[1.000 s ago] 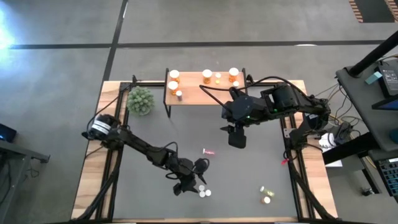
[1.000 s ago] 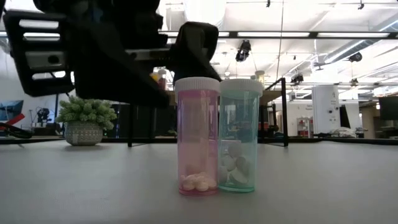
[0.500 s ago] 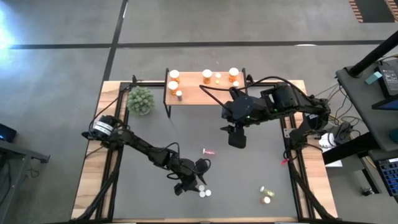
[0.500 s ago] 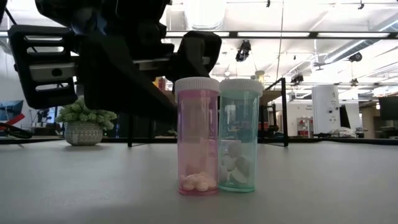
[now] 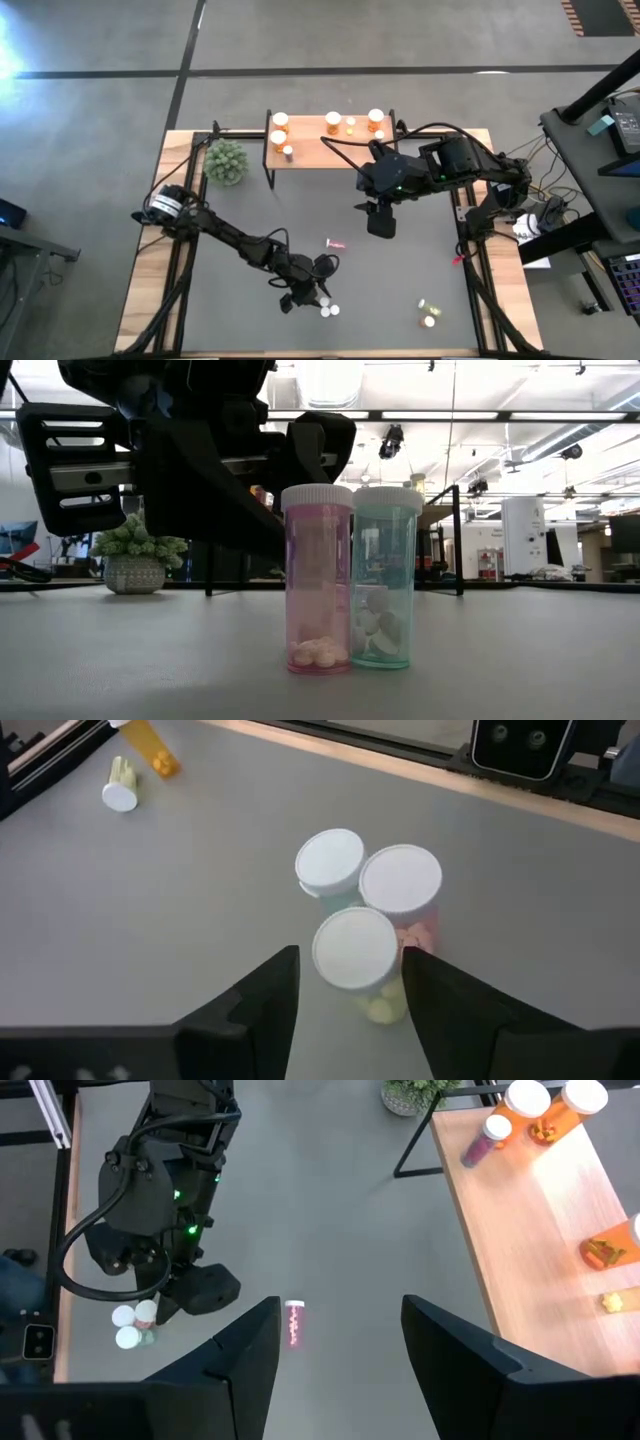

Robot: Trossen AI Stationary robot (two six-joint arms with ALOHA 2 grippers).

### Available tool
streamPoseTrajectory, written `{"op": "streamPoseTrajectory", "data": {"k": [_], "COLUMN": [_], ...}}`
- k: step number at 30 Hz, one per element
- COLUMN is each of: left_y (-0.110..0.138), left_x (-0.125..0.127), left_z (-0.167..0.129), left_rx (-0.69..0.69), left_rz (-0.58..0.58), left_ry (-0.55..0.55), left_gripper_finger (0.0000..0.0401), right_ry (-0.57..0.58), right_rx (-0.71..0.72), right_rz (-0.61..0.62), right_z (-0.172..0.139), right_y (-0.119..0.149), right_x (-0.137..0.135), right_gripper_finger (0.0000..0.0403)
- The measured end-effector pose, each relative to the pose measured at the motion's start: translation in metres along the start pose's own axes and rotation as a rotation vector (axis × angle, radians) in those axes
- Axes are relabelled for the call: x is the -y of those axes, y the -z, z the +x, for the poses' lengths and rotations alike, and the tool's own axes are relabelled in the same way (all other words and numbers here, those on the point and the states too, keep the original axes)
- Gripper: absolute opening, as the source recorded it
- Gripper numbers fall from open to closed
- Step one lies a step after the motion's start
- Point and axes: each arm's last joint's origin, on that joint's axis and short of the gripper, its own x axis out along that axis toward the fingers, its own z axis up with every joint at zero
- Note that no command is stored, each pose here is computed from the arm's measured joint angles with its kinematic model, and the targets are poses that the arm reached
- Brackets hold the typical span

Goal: Pick and place medicine bottles onto shelf by color
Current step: Put the small yellow pill bottle on the shelf

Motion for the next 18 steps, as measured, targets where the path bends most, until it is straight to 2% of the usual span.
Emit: {"op": "streamPoseTrajectory", "data": {"k": [18], "left_y": [-0.0015], "left_x": [-0.0006], "left_z": [-0.0003], "left_rx": [0.022], "left_rz": [0.003], "left_ry": [0.006], "left_gripper_finger": [0.0161], "right_ry": [0.000], "right_rx": [0.000], "right_rz": [0.000], "right_z": [0.0000], "right_y": [0.0000], "right_x": [0.0001], "right_gripper_finger": [0.0199]}}
